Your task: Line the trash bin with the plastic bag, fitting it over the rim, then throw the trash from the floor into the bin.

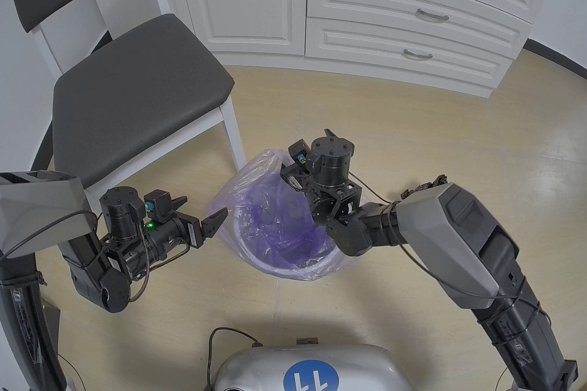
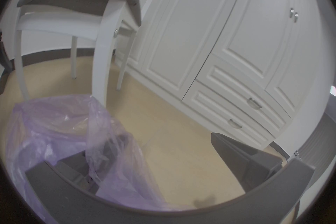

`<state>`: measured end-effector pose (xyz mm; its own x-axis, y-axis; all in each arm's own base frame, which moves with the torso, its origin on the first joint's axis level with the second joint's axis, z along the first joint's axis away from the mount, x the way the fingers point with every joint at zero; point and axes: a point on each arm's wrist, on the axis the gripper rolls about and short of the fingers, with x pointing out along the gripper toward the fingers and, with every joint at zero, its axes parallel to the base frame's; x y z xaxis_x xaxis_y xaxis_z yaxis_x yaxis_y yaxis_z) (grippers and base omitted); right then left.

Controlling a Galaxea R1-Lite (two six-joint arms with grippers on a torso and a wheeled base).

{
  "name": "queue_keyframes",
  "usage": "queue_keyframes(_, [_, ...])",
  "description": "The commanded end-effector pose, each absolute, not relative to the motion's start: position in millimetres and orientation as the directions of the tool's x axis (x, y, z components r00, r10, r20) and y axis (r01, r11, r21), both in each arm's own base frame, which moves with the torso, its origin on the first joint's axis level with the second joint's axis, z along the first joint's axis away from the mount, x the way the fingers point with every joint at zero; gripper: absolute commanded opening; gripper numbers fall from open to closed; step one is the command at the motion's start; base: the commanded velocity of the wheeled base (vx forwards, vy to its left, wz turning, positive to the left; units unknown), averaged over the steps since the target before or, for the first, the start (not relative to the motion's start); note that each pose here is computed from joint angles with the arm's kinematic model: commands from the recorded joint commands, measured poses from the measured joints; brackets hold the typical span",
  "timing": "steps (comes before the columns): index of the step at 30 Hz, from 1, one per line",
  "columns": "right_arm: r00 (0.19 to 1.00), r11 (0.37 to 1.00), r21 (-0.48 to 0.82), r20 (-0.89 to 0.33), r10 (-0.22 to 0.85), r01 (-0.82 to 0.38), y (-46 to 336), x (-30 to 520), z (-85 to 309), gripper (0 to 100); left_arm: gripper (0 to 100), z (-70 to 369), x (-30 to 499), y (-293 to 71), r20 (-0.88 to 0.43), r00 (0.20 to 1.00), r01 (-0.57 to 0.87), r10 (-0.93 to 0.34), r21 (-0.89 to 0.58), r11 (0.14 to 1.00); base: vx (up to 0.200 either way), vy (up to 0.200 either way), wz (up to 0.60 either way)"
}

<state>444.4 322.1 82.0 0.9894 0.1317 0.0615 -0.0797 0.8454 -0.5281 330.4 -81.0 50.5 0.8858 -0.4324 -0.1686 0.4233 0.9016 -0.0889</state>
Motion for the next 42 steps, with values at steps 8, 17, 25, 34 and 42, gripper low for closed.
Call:
queue_keyframes(8, [0.880, 0.874, -0.286, -0.393, 0.267, -0.393, 289, 399, 171, 100, 100, 43, 332, -83, -0.187, 0.880, 0.426, -0.436, -0.093, 0.900, 0.000, 0.000, 0.00])
queue_keyframes(17, [0.855, 0.938, -0.083, -0.445, 0.267, -0.336, 280, 386, 193, 100, 100, 36, 329, -93, -0.211, 0.862, 0.451, -0.461, -0.098, 0.887, 0.000, 0.000, 0.00])
queue_keyframes(25, [0.855, 0.978, 0.133, -0.476, 0.204, -0.160, 287, 360, 186, 100, 100, 18, 329, -107, -0.218, 0.843, 0.482, -0.491, -0.097, 0.871, 0.000, 0.000, 0.00])
queue_keyframes(34, [0.872, 0.959, 0.215, -0.415, 0.260, -0.184, 295, 368, 151, 100, 100, 2, 364, -137, -0.185, 0.874, 0.443, -0.449, -0.073, 0.893, 0.000, 0.000, 0.00])
queue_keyframes(42, [0.846, 0.964, 0.155, -0.463, 0.264, -0.216, 300, 358, 129, 100, 100, 25, 398, -156, -0.093, 0.884, 0.453, -0.459, -0.077, 0.888, 0.000, 0.000, 0.00])
